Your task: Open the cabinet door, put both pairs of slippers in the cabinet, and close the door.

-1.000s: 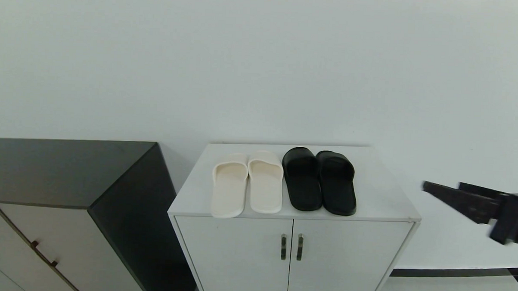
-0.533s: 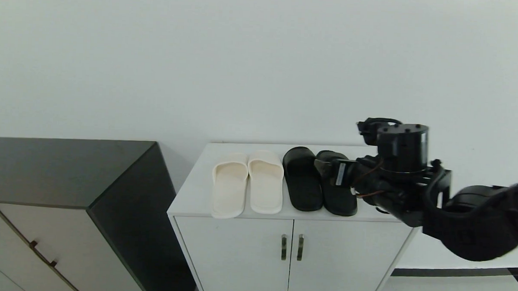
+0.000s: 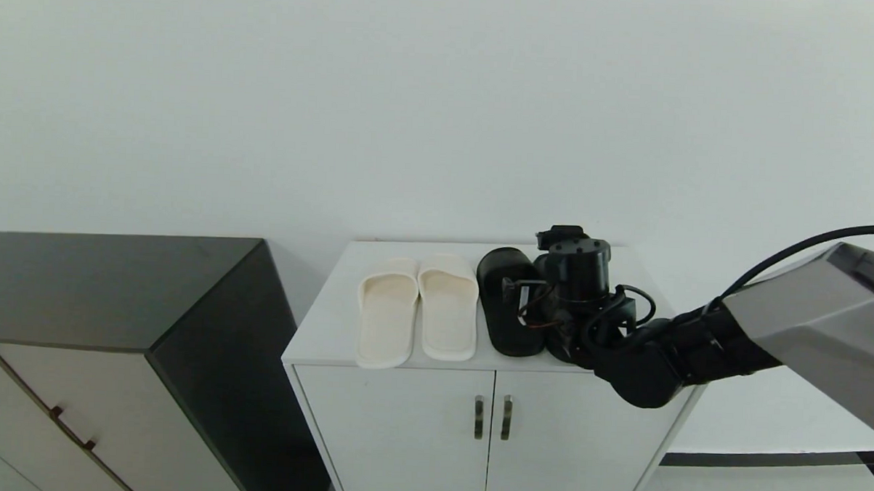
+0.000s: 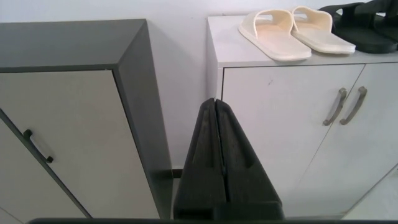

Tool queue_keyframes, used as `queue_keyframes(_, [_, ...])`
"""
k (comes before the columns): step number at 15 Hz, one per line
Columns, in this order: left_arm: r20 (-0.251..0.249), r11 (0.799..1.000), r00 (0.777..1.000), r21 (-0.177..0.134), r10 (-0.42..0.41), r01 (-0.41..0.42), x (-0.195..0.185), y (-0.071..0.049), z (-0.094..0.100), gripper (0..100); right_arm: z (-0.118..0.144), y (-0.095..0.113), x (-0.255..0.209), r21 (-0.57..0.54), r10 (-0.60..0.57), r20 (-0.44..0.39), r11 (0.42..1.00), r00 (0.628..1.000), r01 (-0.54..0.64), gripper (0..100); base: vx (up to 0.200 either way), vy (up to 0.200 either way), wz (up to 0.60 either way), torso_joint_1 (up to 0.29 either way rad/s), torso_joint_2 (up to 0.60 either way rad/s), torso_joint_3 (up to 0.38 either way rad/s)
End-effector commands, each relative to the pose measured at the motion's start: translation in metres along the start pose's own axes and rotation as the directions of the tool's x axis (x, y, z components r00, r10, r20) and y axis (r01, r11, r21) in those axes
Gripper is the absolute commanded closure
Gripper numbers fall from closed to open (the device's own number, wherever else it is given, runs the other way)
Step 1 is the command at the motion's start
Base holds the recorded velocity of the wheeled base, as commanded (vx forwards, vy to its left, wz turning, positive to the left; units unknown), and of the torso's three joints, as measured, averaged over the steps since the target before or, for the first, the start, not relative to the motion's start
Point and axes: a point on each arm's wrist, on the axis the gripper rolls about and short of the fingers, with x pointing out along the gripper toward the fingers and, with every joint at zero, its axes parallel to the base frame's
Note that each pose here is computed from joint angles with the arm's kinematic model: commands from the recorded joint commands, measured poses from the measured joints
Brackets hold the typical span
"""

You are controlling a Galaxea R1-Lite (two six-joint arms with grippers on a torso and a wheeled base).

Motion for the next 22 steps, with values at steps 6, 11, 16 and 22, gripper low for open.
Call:
queue_keyframes(6, [-0.001,1.000,1.000,-0.009,0.001,-0.001,0.000,0.000,0.000,100,-0.012,0.001,0.059,-0.058,-0.030,0.074,0.998,0.997,0.035,0,0.000,0.000,0.00,0.000,0.00,0.000])
queue_keyframes(11, [-0.001,1.000,1.000,-0.012,0.001,-0.001,0.000,0.000,0.000,100,-0.002,-0.005,0.068,-0.052,-0.048,0.089,0.997,0.995,0.053,100,0.000,0.000,0.00,0.000,0.00,0.000])
queue_keyframes(16, [0.000,1.000,1.000,-0.012,0.001,-0.001,0.000,0.000,0.000,100,0.051,-0.011,0.032,-0.016,-0.036,0.162,0.999,0.986,0.039,100,0.000,0.000,0.00,0.000,0.00,0.000])
queue_keyframes(22, [-0.001,1.000,1.000,-0.012,0.001,-0.001,0.000,0.000,0.000,100,0.040,-0.007,-0.103,-0.111,0.246,-0.003,0.963,0.969,-0.244,100,0.000,0.000,0.00,0.000,0.00,0.000])
